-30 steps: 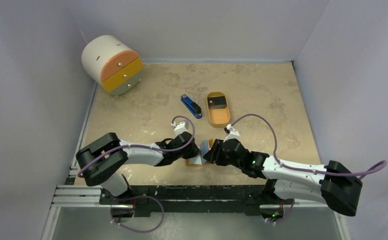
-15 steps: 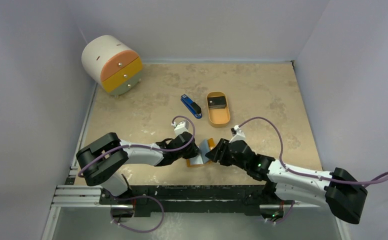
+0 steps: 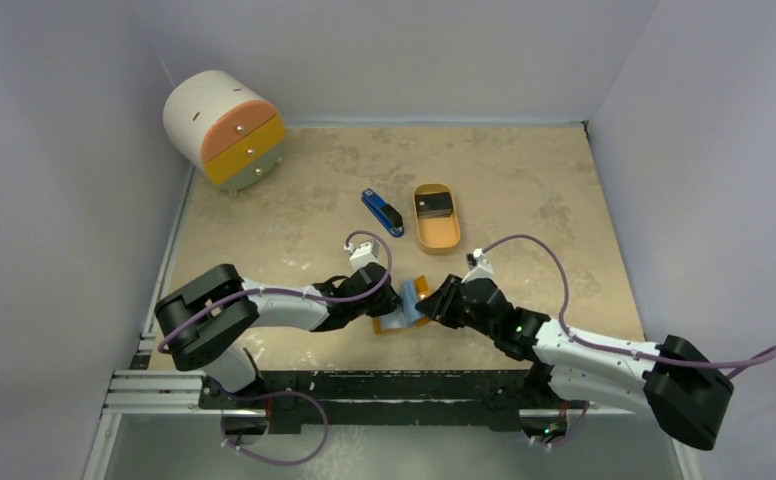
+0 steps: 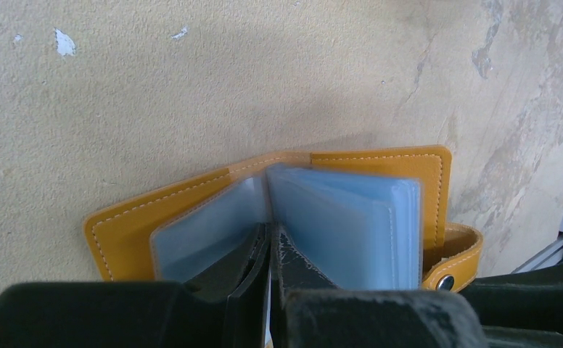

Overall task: Put the credit cards into the card holder
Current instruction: Turn over the card slot in the card holder.

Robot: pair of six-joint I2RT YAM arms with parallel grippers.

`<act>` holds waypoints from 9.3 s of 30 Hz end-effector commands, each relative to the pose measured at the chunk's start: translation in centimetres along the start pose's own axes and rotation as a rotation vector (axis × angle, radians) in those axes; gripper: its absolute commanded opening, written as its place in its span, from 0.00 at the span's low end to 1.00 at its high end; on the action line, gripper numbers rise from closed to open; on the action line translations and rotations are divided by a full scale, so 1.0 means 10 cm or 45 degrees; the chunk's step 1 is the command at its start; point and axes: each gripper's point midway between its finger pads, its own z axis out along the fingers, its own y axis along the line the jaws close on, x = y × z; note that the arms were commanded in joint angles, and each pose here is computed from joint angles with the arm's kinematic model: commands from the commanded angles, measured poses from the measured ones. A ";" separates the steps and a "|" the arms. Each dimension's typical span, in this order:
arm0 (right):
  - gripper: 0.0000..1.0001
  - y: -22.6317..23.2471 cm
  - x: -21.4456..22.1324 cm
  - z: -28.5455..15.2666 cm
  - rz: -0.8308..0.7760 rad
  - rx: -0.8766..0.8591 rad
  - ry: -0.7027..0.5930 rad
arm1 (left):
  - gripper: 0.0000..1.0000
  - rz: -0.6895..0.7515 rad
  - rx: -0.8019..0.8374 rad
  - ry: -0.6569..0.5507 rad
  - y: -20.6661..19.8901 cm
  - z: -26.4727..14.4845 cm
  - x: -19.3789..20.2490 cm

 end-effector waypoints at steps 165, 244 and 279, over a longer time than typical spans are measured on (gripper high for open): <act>0.00 -0.30 -0.02 -0.16 0.251 -0.059 -0.108 | 0.59 0.059 0.139 0.006 -0.43 -0.14 0.02; 0.00 -0.13 -0.11 -0.11 0.176 -0.081 -0.125 | 0.63 0.281 0.066 0.006 -0.58 -0.10 0.12; 0.00 -0.18 -0.11 -0.11 0.163 -0.065 -0.134 | 0.28 0.333 -0.158 -0.016 -0.09 -0.02 0.17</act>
